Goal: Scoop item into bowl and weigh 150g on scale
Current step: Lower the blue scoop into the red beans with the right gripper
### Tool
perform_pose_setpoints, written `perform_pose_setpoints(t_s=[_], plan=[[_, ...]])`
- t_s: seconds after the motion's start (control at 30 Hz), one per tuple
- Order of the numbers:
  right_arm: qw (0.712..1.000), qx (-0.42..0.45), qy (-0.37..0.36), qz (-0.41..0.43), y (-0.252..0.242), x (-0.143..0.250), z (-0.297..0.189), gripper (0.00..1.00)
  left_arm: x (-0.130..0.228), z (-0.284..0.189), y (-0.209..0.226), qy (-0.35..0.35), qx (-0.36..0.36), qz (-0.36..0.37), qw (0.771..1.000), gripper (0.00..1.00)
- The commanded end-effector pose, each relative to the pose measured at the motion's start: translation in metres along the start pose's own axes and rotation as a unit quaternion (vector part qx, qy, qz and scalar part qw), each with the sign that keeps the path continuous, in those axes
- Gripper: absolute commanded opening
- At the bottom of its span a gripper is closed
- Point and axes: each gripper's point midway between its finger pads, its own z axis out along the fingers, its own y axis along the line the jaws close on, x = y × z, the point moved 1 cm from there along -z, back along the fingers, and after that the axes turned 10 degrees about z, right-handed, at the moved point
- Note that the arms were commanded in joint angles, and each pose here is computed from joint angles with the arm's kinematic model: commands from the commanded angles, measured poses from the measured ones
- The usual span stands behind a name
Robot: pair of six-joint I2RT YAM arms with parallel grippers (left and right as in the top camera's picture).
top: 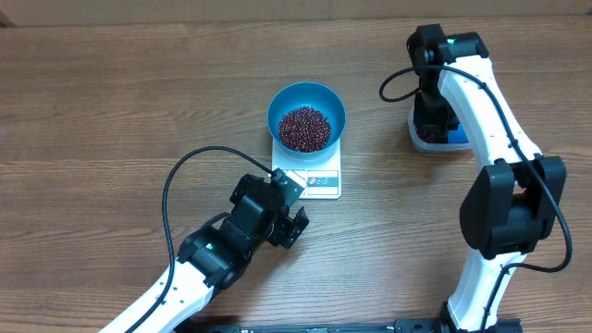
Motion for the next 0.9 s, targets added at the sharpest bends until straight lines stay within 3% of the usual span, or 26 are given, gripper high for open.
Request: perform_pose_setpoints(t_s=[0.0,0.87], plan=[[1.0,0.011,0.003,-0.005,0.0,0.001,0.004,0.04,0.001,-0.001,0.001,-0.001,-0.001,0.004,1.0,1.0],[0.997,-0.054,0.05,-0.023,0.024,0.019,0.013,0.04,0.001,-0.001,0.001,-0.001,-0.002,0.004,1.0,1.0]])
